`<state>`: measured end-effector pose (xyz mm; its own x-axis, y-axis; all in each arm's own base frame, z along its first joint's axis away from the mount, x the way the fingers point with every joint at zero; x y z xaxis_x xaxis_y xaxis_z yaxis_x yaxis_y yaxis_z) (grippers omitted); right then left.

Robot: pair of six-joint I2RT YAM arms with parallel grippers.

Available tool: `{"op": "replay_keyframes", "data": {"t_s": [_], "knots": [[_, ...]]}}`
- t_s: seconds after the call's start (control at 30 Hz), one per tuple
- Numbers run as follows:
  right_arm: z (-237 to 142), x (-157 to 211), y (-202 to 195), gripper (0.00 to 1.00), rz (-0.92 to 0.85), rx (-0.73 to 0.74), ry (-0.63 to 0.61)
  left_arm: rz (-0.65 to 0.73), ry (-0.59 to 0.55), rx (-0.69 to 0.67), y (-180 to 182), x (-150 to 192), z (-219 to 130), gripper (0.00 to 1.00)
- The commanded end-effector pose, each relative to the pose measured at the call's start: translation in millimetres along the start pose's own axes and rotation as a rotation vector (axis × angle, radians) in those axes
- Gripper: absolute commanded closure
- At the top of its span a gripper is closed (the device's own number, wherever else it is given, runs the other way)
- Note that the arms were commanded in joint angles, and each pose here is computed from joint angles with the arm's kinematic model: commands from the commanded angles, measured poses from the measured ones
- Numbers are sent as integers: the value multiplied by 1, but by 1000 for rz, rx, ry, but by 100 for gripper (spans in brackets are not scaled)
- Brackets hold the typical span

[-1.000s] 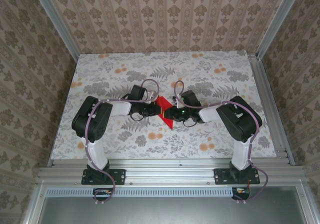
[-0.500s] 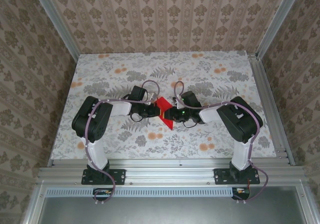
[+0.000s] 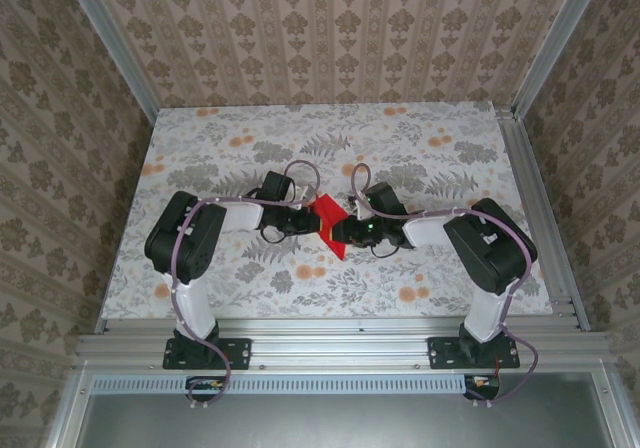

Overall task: Fold a paper plane with a square sheet of paper (pick it up from the middle)
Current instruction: Fourth fold the wing at the center of the table.

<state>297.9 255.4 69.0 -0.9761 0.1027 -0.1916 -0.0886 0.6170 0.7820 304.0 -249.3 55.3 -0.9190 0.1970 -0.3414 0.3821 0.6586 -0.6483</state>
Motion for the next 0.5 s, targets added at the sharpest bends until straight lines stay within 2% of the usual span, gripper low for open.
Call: {"op": "replay_keyframes", "data": {"t_s": [0.0, 0.47], "knots": [[-2, 10, 6, 67, -4, -20, 37, -26, 72, -74, 22, 18, 12, 98], [8, 22, 5, 68, 0, -31, 115, -26, 93, -84, 27, 21, 15, 99]]}}
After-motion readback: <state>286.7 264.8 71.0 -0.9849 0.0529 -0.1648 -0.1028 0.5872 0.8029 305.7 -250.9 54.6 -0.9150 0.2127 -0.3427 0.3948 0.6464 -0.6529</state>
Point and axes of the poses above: each hand's point on the last joint's axis, 136 mm out from that joint toward the fingers, its own z axis out along the fingers, its own y axis along the line the jaws close on, x = y × z, the point moved 5 cm from there along -z, back along the fingers, and after that the axes turned 5 degrees about z, right-handed, at the moved point
